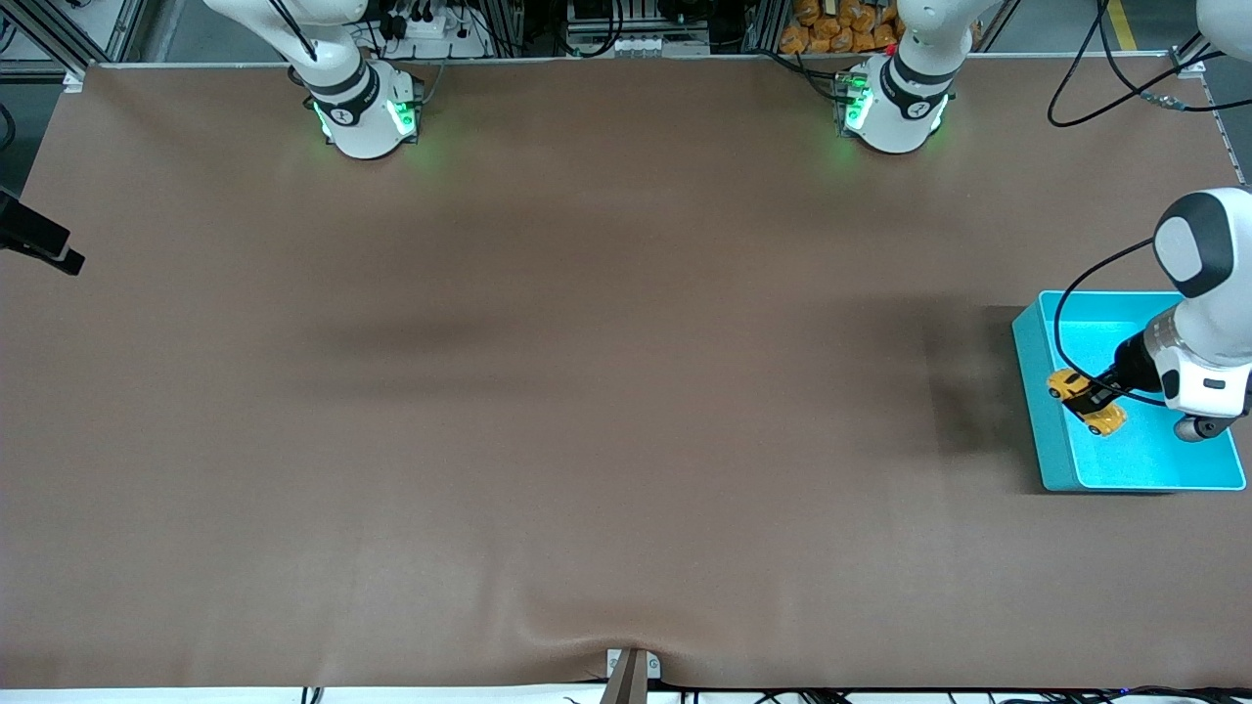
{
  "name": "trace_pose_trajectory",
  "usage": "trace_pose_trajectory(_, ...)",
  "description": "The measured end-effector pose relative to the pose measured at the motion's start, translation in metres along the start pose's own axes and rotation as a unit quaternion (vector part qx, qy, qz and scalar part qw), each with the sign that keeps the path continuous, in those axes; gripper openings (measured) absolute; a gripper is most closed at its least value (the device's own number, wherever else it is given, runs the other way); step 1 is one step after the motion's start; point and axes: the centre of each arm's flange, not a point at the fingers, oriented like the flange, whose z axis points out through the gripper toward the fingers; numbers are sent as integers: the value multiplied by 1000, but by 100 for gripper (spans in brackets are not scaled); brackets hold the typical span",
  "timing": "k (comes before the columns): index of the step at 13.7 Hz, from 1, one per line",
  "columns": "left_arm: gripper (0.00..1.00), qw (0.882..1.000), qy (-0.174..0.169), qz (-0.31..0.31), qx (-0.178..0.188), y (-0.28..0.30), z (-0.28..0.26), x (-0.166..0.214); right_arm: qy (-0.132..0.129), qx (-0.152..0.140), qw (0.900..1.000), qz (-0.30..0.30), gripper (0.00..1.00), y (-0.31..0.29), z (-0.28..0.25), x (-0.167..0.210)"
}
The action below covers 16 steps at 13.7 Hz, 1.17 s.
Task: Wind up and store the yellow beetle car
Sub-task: 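Lift the car with the left gripper and carry it over the bin, then lower the car into the bin and open the left gripper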
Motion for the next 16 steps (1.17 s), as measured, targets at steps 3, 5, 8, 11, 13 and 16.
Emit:
trace_pose_trajectory(3, 46, 998, -5, 56, -6, -34, 12, 21, -1, 0, 1000, -2, 100, -2, 0, 0)
trace_pose_trajectory(5, 46, 996, -3, 87, -10, -60, 17, 35, -1, 0, 1000, -3, 100, -4, 0, 0)
trace_pose_trajectory(8, 46, 991, -3, 137, -14, -87, 29, 54, -1, 1, 1000, -4, 100, -4, 0, 0)
trace_pose_trajectory(11, 46, 983, -11, 180, -14, -101, 48, 61, -1, 0, 1000, -4, 100, -4, 1, 0)
trace_pose_trajectory(13, 46, 979, -19, 205, -1, -107, 61, 62, -1, 0, 1000, -3, 100, -4, 1, 0)
trace_pose_trajectory(16, 46, 976, -31, 217, 3, -110, 80, 61, 1, 0, 1000, 4, 100, 5, -1, 0)
